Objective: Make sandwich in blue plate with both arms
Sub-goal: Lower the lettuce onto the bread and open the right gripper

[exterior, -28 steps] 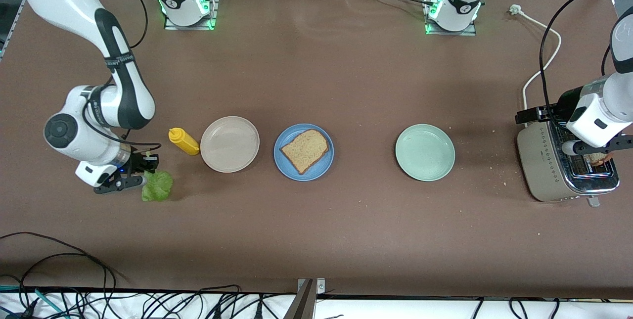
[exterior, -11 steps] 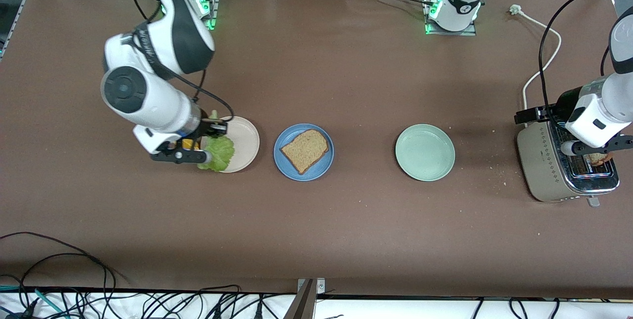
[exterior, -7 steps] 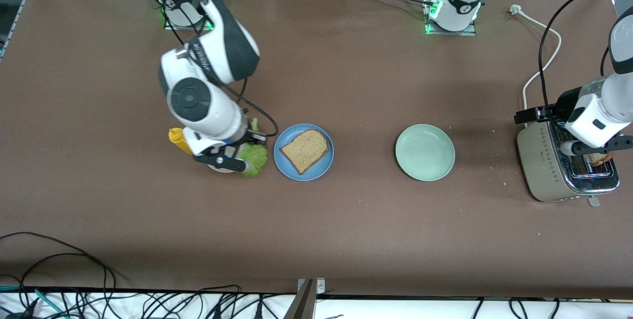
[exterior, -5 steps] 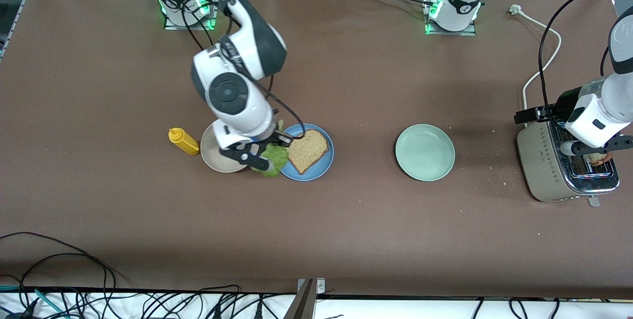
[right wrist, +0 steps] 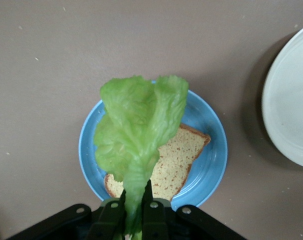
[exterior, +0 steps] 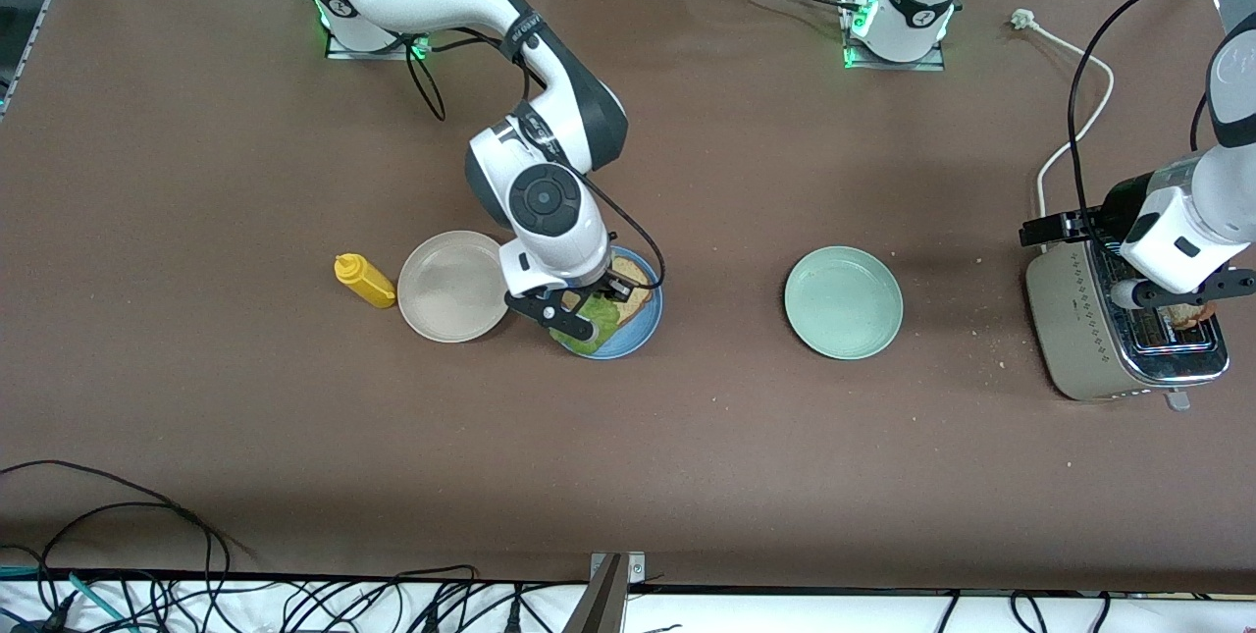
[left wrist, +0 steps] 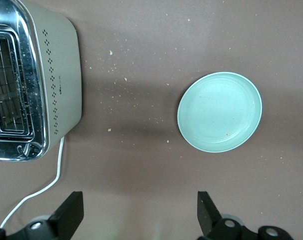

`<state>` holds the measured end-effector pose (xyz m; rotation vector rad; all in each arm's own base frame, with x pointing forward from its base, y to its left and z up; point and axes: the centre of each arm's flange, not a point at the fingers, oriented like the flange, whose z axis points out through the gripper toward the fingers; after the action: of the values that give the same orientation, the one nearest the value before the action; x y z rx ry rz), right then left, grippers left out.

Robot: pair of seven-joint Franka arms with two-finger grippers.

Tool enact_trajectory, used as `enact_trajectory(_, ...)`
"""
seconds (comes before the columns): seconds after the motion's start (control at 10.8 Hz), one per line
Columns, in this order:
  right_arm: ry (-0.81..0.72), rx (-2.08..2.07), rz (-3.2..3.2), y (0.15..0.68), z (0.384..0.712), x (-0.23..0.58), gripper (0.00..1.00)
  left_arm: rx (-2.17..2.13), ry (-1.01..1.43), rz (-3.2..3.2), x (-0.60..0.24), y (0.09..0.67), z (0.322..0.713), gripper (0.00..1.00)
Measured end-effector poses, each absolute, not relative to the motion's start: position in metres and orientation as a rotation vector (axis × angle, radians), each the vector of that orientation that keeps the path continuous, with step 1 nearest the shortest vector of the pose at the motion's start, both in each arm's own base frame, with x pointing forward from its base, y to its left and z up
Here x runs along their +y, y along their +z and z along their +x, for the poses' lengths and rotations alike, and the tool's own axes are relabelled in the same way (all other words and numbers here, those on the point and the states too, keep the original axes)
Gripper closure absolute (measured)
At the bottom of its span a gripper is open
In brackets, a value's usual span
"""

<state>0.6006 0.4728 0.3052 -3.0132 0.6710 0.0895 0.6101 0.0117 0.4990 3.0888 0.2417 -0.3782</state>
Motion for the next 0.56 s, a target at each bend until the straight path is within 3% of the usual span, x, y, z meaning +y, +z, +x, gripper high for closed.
enact_trajectory(0.56, 0.096, 0.68, -3.036, 0.249, 0.602, 0.475, 0.91, 0.241, -0.379, 3.089, 0.011, 0.499, 0.61, 0.0)
